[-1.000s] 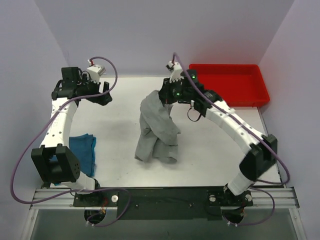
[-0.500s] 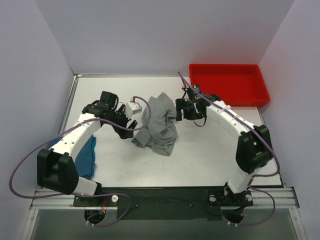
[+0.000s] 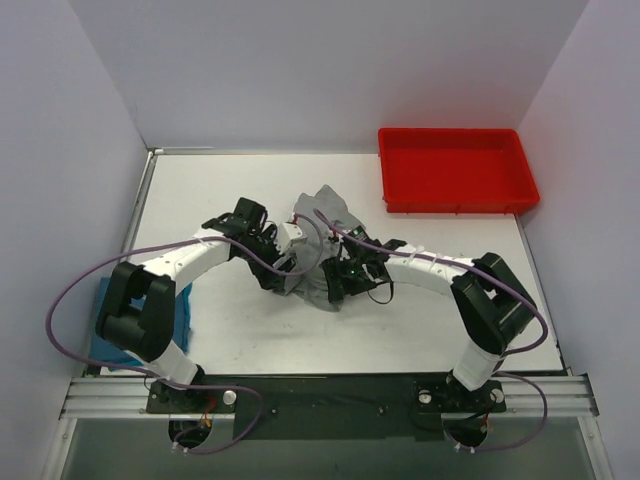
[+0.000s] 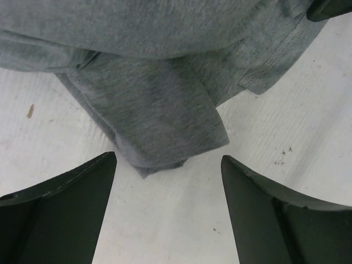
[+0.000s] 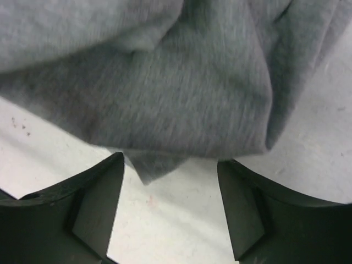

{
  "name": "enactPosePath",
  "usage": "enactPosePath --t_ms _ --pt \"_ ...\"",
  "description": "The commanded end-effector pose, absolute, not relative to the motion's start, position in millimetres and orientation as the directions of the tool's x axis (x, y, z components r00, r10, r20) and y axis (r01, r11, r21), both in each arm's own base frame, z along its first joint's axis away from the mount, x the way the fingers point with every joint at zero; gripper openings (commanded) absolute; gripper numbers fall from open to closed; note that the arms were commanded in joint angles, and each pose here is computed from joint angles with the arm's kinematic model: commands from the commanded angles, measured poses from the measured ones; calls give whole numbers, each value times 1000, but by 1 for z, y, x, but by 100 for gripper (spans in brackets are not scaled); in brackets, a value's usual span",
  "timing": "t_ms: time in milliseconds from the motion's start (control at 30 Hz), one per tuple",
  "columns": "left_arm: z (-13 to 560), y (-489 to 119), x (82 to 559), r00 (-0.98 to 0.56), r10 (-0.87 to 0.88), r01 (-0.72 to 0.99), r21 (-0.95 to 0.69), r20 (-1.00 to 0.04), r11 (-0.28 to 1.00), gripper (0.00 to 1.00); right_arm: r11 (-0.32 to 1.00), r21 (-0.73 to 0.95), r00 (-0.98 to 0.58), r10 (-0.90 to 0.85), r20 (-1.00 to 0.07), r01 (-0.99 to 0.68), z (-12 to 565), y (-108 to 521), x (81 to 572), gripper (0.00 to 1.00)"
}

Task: Fold and stack the t-shirts
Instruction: Move the tshirt to the center of the board, then flatten out the tshirt

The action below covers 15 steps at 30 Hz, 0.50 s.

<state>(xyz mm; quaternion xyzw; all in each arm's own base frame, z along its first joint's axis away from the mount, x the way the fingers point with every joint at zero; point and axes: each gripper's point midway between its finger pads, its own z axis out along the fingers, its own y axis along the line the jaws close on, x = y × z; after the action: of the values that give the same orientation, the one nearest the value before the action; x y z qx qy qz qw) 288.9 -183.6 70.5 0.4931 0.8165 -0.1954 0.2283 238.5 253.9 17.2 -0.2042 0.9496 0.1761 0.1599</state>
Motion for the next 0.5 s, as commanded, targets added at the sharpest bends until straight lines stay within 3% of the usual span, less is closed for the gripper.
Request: enactPosePath --t_ms 0,33,67,100,133,167,267,300,467 --pt "54 -201 301 -367 720 906 -52 -589 420 88 869 256 -872 -317 -372 -425 2 259 243 53" --pt "46 -200 301 -377 727 904 -57 -574 424 88 872 251 -877 -319 -360 -420 1 258 242 46" --pt "40 -200 300 -386 728 901 -62 -567 430 87 878 241 -878 -315 -360 -414 1 256 243 28" --pt "36 -198 301 -398 731 895 -58 -555 443 82 883 239 -882 -307 -358 -405 2 253 243 21" --pt "32 -197 300 -403 731 892 -59 -551 447 75 885 246 -881 -289 -375 -395 9 252 246 6" --pt "31 -194 302 -404 733 889 -45 -547 457 60 895 257 -891 -255 -375 -364 12 248 250 0" --pt "36 -194 306 -403 717 884 -38 -568 467 24 896 308 -884 -165 -437 -319 45 242 264 0" --pt "41 -194 309 -400 714 883 -33 -575 469 0 903 316 -883 -128 -451 -292 56 236 273 0" --pt "130 -172 359 -429 590 825 -31 -684 564 0 899 343 -790 -5 -613 -272 152 206 309 0"
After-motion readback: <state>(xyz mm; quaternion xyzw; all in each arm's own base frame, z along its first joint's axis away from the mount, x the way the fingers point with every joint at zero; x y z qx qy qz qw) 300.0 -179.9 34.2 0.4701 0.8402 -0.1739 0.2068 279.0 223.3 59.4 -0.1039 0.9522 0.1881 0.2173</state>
